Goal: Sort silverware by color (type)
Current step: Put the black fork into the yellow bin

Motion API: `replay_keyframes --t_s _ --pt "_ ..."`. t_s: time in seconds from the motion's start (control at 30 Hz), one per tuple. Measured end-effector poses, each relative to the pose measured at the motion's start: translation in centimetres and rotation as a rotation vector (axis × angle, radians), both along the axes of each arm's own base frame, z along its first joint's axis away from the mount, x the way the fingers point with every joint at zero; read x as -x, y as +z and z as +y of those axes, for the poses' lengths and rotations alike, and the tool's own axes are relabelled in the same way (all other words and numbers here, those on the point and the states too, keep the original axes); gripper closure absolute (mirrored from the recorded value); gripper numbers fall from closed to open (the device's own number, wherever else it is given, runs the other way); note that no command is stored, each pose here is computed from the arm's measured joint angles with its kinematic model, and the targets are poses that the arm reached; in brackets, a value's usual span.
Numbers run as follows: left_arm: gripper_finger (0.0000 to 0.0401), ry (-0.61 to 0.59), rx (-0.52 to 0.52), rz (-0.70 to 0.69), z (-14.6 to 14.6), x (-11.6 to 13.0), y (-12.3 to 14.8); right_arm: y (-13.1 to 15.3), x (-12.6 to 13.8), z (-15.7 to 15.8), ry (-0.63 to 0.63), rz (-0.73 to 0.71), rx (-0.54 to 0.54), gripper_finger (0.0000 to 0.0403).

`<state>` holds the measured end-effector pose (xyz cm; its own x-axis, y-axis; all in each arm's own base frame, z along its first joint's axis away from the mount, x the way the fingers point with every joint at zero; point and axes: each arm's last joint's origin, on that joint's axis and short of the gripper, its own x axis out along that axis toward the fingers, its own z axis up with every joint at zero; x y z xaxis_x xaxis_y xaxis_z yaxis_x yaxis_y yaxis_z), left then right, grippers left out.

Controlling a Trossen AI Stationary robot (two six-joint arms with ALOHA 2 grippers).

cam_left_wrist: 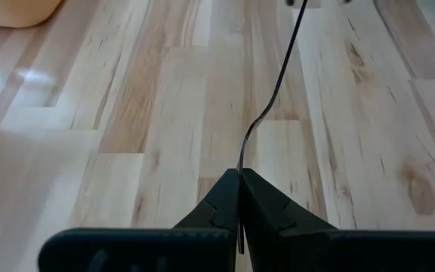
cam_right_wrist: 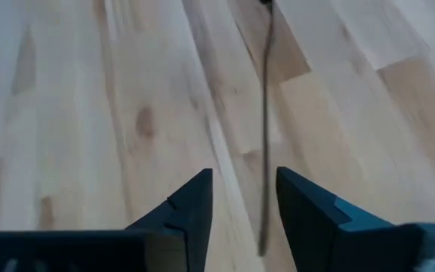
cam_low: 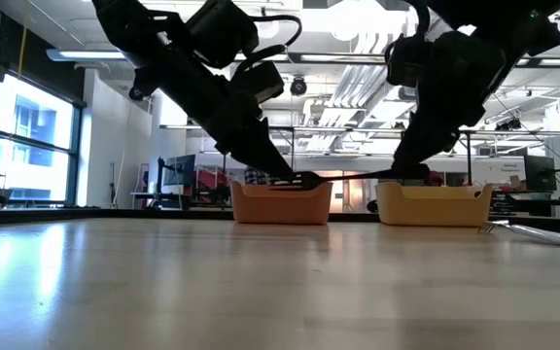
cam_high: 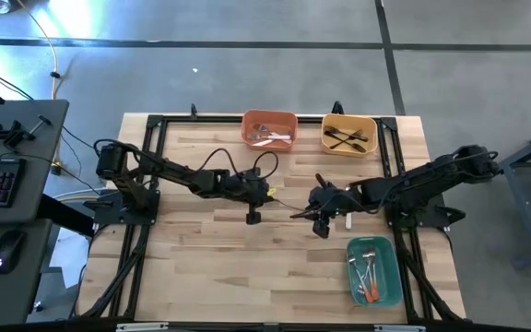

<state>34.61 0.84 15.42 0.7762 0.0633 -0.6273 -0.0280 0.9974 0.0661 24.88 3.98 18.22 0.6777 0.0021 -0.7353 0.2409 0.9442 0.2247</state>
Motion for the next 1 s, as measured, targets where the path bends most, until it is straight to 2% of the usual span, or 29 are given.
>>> replay_keyframes --t_s 0.13,0.5,0.87,1.0 --pt "0.0401 -0.002 0.002 -0.003 -0.07 -0.02 0.02 -0.27 0.32 -0.24 -0.022 0.038 0.071 0.0296" --pt "0.0401 -0.003 0.001 -0.021 -0.07 -0.13 0.15 -0.32 0.36 -0.23 -0.002 0.046 0.078 0.0397" --pt "0.0401 -0.011 -0.005 -0.021 -0.04 -0.14 0.14 -0.34 0.38 -0.21 0.004 0.050 0.068 0.0354" --pt "0.0401 -0.010 -0.005 -0.024 -0.04 -0.15 0.16 -0.38 0.43 -0.21 0.012 0.057 0.073 0.0370"
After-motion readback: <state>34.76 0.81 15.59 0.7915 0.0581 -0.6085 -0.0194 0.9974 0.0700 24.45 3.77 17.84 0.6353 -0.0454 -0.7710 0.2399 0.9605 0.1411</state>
